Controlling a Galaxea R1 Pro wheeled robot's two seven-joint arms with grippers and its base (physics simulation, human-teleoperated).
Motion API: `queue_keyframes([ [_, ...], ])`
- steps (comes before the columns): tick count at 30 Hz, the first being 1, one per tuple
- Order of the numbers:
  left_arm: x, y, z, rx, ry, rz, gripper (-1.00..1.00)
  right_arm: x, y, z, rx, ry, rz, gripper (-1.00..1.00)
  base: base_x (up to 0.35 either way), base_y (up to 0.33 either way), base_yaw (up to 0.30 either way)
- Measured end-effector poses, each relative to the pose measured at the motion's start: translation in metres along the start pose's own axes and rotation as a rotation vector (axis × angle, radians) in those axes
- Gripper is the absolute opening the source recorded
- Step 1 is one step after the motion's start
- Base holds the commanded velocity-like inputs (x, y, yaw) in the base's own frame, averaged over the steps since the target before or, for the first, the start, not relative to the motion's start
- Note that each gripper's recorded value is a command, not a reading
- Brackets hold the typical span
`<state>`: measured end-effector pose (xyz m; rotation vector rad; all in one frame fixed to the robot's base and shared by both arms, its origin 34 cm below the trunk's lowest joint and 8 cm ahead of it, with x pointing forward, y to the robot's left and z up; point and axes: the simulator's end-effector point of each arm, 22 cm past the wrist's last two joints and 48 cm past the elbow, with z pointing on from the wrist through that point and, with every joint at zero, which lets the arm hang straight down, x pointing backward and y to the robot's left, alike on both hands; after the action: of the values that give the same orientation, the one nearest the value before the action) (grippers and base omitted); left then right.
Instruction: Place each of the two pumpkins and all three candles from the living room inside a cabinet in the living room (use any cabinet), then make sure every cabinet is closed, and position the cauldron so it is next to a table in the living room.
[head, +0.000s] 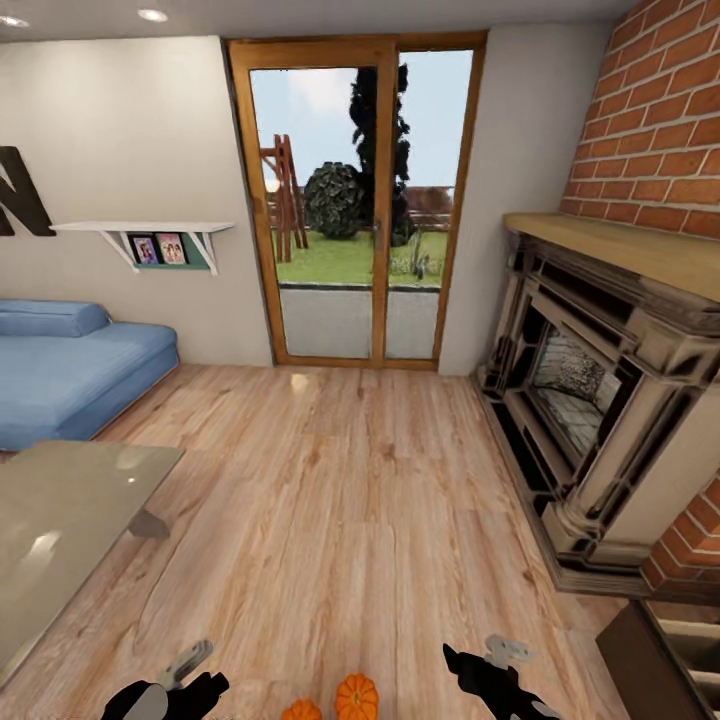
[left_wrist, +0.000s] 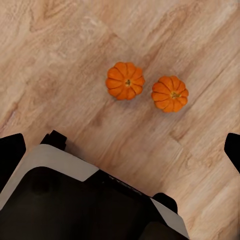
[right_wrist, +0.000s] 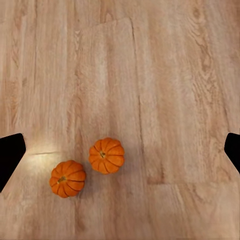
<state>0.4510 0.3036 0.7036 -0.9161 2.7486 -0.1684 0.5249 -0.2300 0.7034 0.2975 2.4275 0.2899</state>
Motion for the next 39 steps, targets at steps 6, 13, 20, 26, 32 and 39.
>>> queue_keyframes([
  [6, 0.000, 0.000, 0.000, 0.000, -0.001, 0.002, 1.00, 0.000, 0.000, 0.000, -0.001, 0.000, -0.001, 1.00, 0.137, 0.057, 0.097],
  [13, -0.014, 0.000, 0.000, 0.000, -0.065, -0.022, 1.00, 0.000, -0.001, 0.000, -0.001, -0.001, -0.002, 1.00, 0.182, 0.004, 0.006],
  [20, -0.015, 0.000, 0.000, 0.000, -0.071, -0.023, 1.00, -0.001, -0.001, 0.000, -0.001, -0.001, -0.001, 1.00, 0.021, -0.083, 0.000],
  [26, -0.014, -0.001, 0.000, 0.000, -0.070, -0.017, 1.00, -0.001, -0.001, 0.000, -0.002, -0.002, -0.001, 1.00, 0.001, -0.093, 0.000],
  [32, -0.014, -0.001, 0.000, 0.000, -0.070, -0.017, 1.00, -0.001, -0.001, 0.000, -0.001, -0.002, -0.001, 1.00, 0.000, -0.007, 0.000],
  [39, -0.012, -0.002, 0.000, 0.001, -0.068, -0.007, 1.00, -0.001, 0.000, 0.000, -0.006, -0.002, 0.000, 1.00, 0.000, 0.000, 0.000],
])
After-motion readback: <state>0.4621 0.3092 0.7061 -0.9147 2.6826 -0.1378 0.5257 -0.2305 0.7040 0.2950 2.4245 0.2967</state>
